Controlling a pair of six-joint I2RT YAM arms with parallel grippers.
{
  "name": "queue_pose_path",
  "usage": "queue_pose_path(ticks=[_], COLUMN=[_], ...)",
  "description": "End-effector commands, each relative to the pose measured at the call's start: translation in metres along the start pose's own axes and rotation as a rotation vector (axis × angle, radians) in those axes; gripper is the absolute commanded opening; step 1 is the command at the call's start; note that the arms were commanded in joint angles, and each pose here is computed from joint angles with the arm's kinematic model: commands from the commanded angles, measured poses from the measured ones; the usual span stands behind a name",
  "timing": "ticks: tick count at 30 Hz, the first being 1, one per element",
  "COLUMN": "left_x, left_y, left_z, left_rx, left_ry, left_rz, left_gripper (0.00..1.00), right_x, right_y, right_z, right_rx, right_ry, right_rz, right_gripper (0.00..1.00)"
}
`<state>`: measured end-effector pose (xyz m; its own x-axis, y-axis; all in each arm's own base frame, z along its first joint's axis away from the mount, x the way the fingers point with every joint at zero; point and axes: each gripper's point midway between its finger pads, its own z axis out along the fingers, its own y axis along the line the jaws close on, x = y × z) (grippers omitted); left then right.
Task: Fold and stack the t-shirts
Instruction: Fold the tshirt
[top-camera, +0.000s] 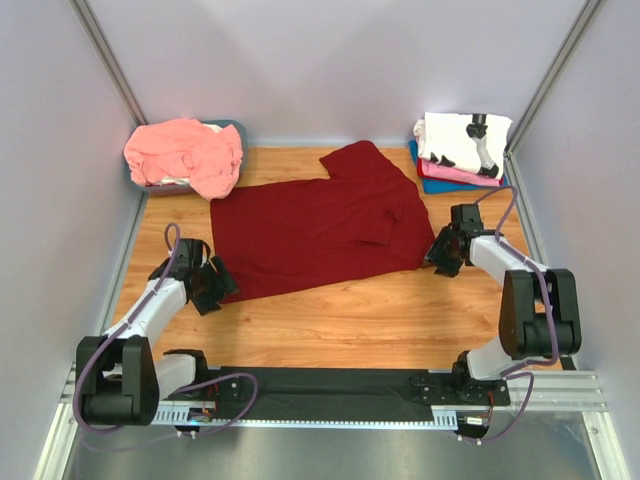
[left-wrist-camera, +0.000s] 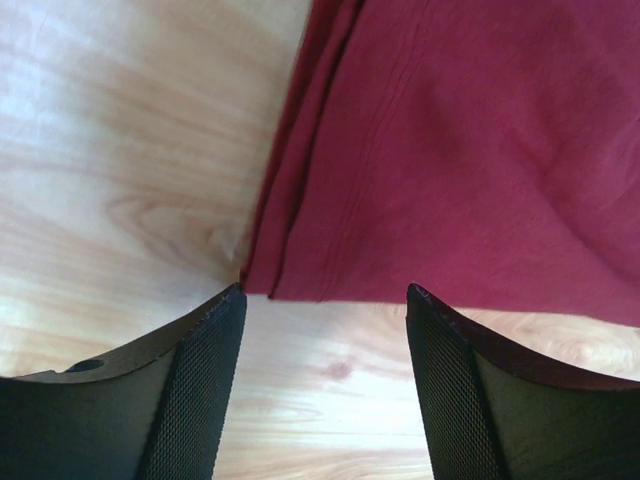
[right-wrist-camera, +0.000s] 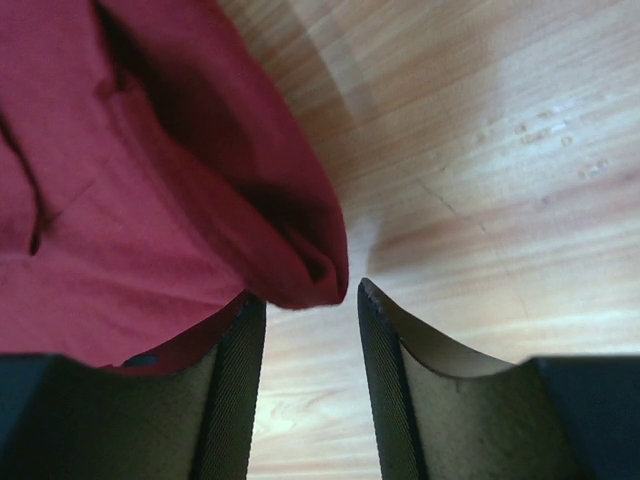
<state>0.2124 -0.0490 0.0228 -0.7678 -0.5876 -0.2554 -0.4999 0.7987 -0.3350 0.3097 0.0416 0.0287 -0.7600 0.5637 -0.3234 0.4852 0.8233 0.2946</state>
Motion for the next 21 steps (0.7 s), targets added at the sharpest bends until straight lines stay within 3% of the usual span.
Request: queue_pose_path(ticks=[1,4,7,11,14,17,21], left_x=[-0.014,-0.018,-0.023,-0.028,-0.031,-0.041,-0.063], left_y=[-0.001,0.002,-0.003,-0.010,-0.026,-0.036,-0.019], left_z=[0.013,0.020,0.022,0.021,0.009,-0.016,-0.048], left_rx=[-0.011,-0.038,-0.030,-0.019,0.050,0.070,0.011], left_ry=[-0.043,-0.048,-0.061,-0.075,-0.068,-0.109,-0.199], left_rz=[-0.005,-0.003,0.008,0.025,0.011,0.012,0.011], left_gripper=[0.72,0.70,0.53,0.00,0.00,0.00,0.00], right_x=[-0.028,-0.034,-0.037,-0.038,-0.048,-0.059,-0.069], right_y=[0.020,0.023,0.023,0.021,0.006,-0.023,-0.055], right_z=[0.008,0.013,0.017,0.019,0.015,0.004,-0.026], right_rx=[-0.063,-0.064,-0.057,-0.049,-0.004,0.137,0.301], right_ry=[-0.065,-0.066,-0.061,-0.063,-0.092,-0.163,-0.287], right_rz=[0.004,0.000,-0.011,-0.013,0.005,0.008,0.020], right_gripper=[0.42,0.38,0.31,0.17,0.00,0.00,0.00])
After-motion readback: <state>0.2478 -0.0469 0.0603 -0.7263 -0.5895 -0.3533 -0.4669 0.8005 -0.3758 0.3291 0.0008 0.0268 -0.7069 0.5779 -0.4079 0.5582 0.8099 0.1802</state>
